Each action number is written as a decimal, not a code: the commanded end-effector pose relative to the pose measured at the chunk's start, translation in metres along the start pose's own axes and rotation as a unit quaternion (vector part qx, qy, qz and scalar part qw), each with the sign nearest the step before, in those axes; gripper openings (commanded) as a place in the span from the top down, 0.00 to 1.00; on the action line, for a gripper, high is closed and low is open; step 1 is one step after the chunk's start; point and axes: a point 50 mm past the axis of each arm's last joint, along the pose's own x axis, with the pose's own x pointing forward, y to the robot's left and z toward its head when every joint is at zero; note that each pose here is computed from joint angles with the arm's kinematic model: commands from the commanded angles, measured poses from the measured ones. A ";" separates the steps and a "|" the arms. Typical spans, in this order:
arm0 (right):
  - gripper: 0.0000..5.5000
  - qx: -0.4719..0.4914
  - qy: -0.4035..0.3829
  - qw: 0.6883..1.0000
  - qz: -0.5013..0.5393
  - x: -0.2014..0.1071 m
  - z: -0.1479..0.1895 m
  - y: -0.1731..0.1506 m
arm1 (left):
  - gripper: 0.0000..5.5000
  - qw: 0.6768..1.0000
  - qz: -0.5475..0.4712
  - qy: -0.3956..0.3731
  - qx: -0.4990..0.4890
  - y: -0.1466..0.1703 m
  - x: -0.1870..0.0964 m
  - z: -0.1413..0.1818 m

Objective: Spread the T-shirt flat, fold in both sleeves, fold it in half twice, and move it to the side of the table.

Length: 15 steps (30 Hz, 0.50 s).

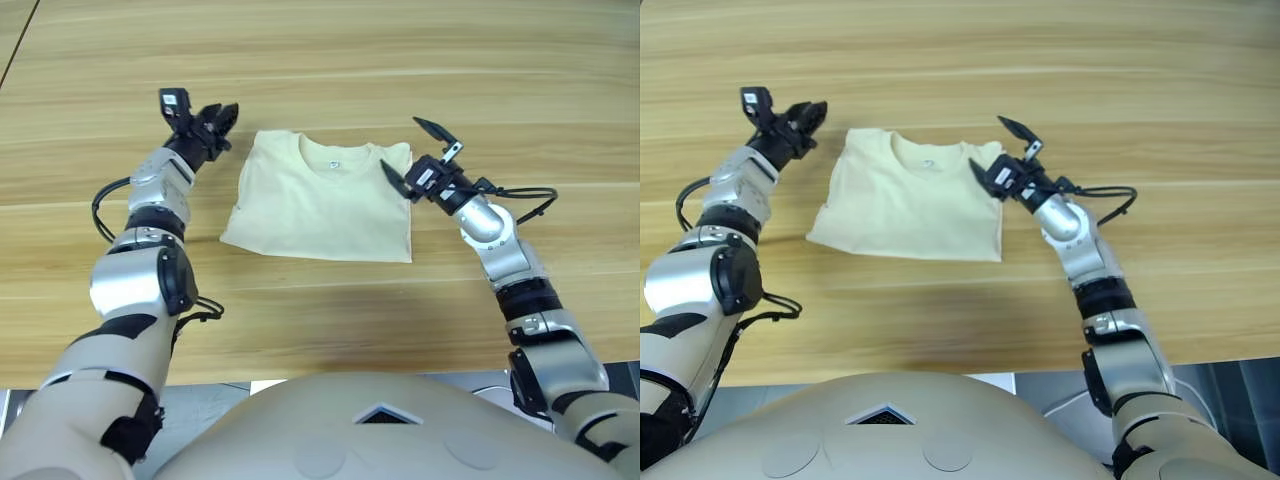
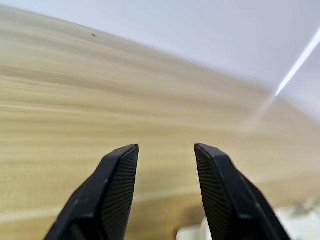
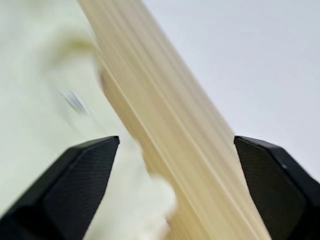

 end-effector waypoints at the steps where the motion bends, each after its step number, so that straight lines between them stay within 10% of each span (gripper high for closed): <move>1: 0.09 -0.004 -0.016 0.999 0.030 -0.013 0.007 -0.003 | 0.62 0.993 0.016 0.015 0.112 0.003 -0.004 0.000; 10: 0.03 -0.064 0.038 0.980 0.185 -0.040 -0.006 0.037 | 0.62 0.876 -0.231 -0.002 0.424 -0.043 -0.045 -0.055; 15: 0.03 -0.100 0.092 0.926 0.353 -0.076 -0.024 0.082 | 0.62 0.867 -0.226 -0.028 0.443 -0.047 -0.051 -0.052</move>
